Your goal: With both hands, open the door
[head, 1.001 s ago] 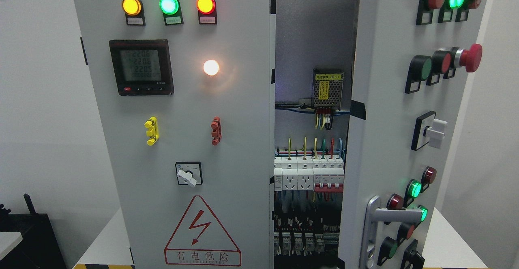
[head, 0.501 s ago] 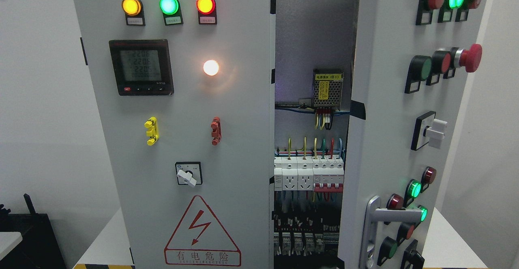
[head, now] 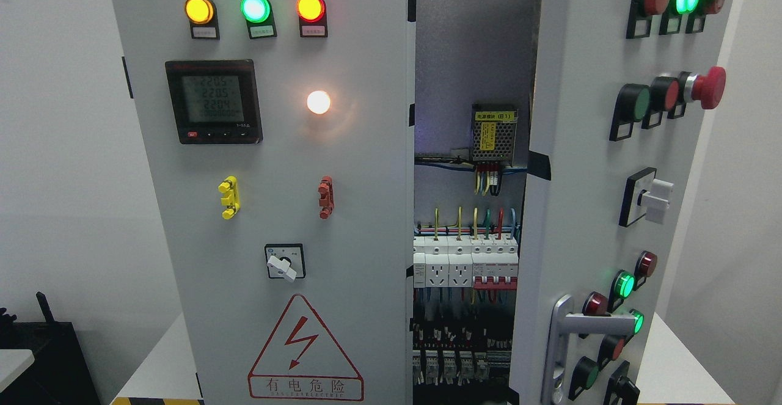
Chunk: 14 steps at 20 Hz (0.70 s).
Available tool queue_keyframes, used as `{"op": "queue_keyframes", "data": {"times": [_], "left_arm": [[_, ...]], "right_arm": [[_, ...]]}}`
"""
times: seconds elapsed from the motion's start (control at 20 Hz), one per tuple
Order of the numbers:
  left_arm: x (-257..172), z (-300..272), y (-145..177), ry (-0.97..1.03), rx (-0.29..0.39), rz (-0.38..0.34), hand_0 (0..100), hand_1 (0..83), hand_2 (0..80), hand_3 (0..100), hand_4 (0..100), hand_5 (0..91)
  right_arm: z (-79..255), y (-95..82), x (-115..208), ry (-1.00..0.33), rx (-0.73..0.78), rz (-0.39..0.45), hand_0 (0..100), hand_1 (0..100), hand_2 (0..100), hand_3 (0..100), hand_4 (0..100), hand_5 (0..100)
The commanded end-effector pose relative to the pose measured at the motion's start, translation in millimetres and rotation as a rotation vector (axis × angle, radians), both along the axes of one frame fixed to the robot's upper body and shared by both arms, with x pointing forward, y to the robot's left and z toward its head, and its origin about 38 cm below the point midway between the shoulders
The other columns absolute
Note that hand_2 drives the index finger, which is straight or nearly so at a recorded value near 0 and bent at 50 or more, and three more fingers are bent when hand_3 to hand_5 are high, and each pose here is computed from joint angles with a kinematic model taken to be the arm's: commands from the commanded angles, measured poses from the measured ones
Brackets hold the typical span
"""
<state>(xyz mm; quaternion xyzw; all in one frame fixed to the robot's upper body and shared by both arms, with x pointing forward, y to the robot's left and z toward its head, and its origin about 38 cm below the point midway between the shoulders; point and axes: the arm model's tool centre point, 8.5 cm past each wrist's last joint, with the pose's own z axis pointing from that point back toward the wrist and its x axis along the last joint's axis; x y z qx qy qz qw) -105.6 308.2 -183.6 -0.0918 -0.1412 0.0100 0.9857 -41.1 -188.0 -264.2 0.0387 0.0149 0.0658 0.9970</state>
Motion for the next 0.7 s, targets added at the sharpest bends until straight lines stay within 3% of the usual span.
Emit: {"op": "queue_keyframes", "data": {"times": [0.0, 0.35, 0.65], "left_arm": [[158, 150, 71, -0.571, 0.015, -0.096, 0, 0.0, 0.0, 0, 4, 0.0], [227, 235, 145, -0.770, 0.014, -0.003, 0, 0.0, 0.0, 0, 4, 0.0], [268, 298, 177, -0.900, -0.027, -0.052, 0, 0.0, 0.0, 0, 4, 0.0]], "right_arm": [[0, 0.6, -1, 0.002, 0.001, -0.006, 0, 0, 0, 0, 0, 0], [0, 2.6, -1, 0.002, 0.004, -0.010, 0, 0, 0, 0, 0, 0], [0, 2.8, 0, 0.001, 0.006, -0.008, 0, 0, 0, 0, 0, 0]]}}
